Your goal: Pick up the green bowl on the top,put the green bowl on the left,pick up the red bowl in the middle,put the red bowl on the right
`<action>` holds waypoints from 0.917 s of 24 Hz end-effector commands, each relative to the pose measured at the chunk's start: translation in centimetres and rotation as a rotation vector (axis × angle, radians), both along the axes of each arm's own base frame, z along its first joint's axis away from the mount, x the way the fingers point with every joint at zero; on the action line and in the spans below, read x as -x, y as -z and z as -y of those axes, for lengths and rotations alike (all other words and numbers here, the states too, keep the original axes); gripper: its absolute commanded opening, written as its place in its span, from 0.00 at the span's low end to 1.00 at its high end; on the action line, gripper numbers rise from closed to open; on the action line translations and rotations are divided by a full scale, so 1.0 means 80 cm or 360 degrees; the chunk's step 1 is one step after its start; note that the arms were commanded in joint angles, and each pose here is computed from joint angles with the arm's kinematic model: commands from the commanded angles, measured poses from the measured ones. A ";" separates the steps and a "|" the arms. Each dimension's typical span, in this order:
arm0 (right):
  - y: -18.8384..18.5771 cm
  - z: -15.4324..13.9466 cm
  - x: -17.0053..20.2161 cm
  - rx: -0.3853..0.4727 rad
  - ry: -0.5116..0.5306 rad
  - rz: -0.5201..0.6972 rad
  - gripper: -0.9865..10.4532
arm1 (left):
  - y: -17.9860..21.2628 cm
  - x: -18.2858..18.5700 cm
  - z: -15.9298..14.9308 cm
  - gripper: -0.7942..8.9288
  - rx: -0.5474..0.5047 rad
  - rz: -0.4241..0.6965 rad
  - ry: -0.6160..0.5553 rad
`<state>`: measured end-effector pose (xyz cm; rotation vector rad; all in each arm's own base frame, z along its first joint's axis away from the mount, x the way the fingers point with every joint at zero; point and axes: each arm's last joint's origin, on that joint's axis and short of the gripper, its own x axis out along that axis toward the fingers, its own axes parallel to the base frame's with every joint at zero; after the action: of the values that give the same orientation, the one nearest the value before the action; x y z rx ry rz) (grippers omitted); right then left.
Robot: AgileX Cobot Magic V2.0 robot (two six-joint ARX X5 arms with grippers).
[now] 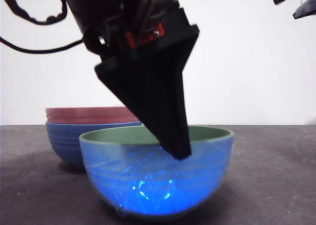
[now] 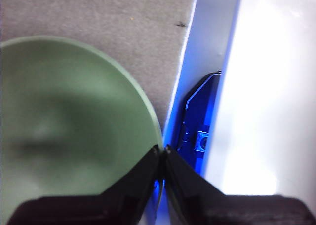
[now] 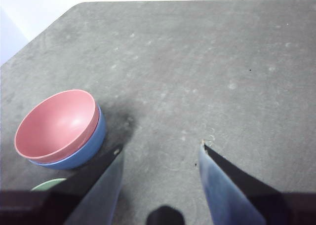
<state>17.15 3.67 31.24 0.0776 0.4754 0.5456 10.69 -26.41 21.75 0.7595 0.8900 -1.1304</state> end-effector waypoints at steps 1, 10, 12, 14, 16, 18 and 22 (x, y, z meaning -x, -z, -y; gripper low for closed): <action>-0.002 0.000 0.000 0.0004 -0.0003 0.0020 0.30 | 0.017 -0.003 0.002 0.08 -0.0056 -0.0047 -0.0012; -0.002 0.000 0.000 0.0000 -0.0012 0.0017 0.30 | 0.021 -0.004 0.002 0.45 -0.0088 -0.0068 -0.0083; -0.002 0.000 0.000 0.0000 -0.0012 0.0016 0.30 | 0.020 -0.005 0.000 0.44 -0.0101 -0.0047 -0.0111; -0.002 0.000 0.000 0.0000 -0.0012 0.0014 0.30 | 0.016 -0.005 -0.002 0.44 -0.0111 -0.0027 -0.0128; -0.001 -0.001 0.000 0.0000 -0.0014 0.0012 0.30 | 0.006 -0.004 -0.006 0.44 -0.0106 -0.0002 -0.0139; -0.001 -0.001 0.000 -0.0002 -0.0020 0.0012 0.30 | -0.008 -0.003 -0.009 0.44 -0.0073 0.0007 -0.0152; -0.003 -0.007 0.002 -0.0057 -0.0159 0.0013 0.30 | -0.052 0.001 -0.021 0.44 0.0050 0.0076 -0.0204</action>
<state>16.99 4.08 31.28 0.0906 0.4763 0.6268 10.58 -24.95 24.92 0.7276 0.8906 -1.0215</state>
